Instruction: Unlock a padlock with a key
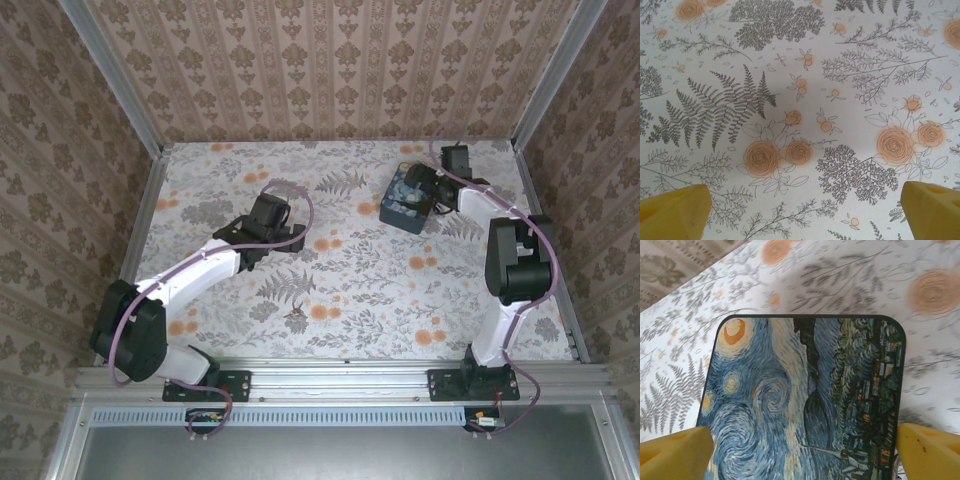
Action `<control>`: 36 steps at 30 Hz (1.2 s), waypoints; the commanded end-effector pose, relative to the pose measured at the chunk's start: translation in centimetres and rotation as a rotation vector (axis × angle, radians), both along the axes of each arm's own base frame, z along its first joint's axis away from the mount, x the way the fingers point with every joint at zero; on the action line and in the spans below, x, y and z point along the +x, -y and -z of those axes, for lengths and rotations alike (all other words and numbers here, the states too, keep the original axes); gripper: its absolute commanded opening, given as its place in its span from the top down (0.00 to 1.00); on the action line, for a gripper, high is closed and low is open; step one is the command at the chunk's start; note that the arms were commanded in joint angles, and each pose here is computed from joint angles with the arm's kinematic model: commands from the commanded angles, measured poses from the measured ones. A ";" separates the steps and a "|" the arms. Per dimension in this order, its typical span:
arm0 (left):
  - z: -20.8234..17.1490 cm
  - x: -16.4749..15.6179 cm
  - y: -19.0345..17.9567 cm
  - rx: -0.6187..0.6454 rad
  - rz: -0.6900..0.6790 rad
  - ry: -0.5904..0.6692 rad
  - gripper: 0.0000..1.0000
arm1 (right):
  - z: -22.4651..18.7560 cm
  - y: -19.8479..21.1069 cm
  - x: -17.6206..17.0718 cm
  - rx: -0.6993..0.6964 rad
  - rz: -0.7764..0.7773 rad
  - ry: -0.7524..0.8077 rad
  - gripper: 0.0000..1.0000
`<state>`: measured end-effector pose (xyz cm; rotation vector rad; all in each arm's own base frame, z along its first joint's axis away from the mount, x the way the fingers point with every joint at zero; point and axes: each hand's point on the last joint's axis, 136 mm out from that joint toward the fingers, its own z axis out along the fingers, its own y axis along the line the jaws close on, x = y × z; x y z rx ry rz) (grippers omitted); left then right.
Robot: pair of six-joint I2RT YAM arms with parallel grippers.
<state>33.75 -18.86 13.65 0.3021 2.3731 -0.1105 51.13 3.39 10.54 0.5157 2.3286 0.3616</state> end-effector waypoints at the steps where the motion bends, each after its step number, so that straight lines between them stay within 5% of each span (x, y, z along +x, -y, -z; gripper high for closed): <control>1: -0.6 0.3 -0.6 0.026 -0.028 -0.010 0.01 | 0.6 -2.8 -1.7 0.008 -0.028 -0.020 0.07; 22: 1.7 2.2 -0.6 -0.207 -0.158 -0.129 0.02 | 0.8 -27.1 -11.6 0.035 -0.375 -0.020 0.19; 28: 0.2 2.3 0.7 -0.282 -0.100 -0.146 0.04 | -1.9 -25.0 -13.4 -0.010 -0.399 0.004 0.13; 36: 6.2 -5.7 -0.3 -0.206 -0.216 -0.358 0.20 | -1.1 -22.8 -17.5 -0.071 -0.521 -0.091 0.18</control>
